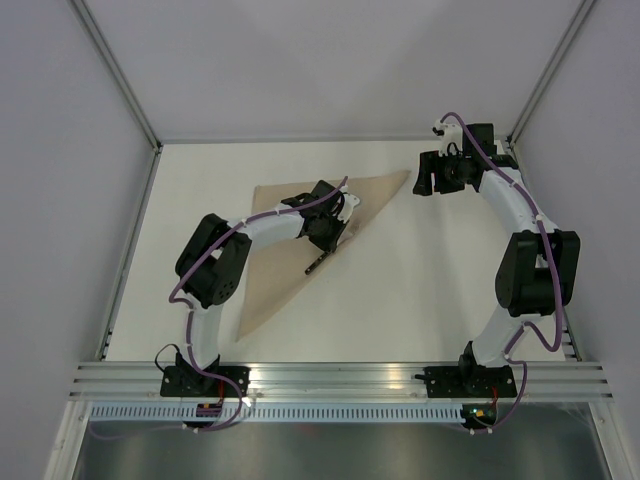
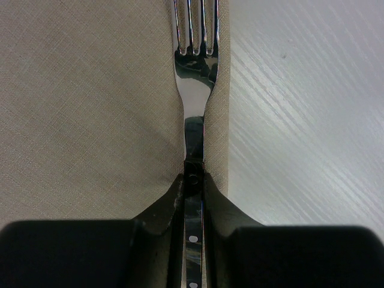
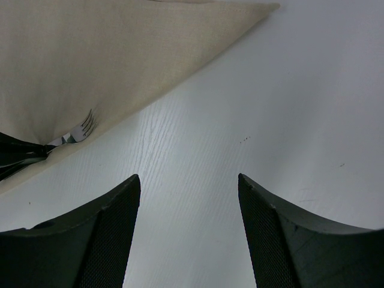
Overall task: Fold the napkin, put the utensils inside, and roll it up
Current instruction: Place the utensil onto the napkin
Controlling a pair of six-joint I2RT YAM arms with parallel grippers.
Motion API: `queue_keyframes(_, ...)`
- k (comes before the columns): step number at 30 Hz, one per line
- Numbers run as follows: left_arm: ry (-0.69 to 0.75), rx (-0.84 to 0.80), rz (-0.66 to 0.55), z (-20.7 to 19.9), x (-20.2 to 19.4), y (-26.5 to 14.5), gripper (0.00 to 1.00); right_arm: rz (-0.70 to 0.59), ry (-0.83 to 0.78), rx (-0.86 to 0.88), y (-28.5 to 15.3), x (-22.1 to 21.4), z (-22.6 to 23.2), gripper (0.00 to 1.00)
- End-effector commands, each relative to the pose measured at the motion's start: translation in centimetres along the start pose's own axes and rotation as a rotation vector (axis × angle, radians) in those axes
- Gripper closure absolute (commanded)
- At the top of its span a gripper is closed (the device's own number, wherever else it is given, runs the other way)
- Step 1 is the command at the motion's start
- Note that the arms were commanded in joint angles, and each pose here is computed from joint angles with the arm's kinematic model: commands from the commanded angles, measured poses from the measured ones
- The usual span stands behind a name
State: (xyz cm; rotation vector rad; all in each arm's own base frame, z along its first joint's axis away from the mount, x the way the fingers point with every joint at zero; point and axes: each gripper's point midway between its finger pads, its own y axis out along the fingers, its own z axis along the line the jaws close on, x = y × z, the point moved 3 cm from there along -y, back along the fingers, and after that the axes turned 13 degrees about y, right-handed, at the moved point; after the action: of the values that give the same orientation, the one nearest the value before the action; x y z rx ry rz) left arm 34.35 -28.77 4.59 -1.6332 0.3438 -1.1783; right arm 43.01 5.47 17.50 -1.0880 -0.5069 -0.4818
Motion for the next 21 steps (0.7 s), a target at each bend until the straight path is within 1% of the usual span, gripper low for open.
queue_keyframes(1,-0.002,0.043,0.001,0.8,0.4,-0.3,0.98,-0.033,-0.013,0.013,-0.9,0.7,0.6,0.28)
queue_keyframes(8,0.0,0.049,-0.046,0.9,1.6,-1.3,0.98,-0.037,-0.015,0.013,-1.0,0.6,0.7,0.28)
queue_keyframes(21,-0.005,0.091,-0.059,2.0,1.9,-2.1,0.98,-0.036,-0.015,0.016,-0.9,0.6,0.7,0.28)
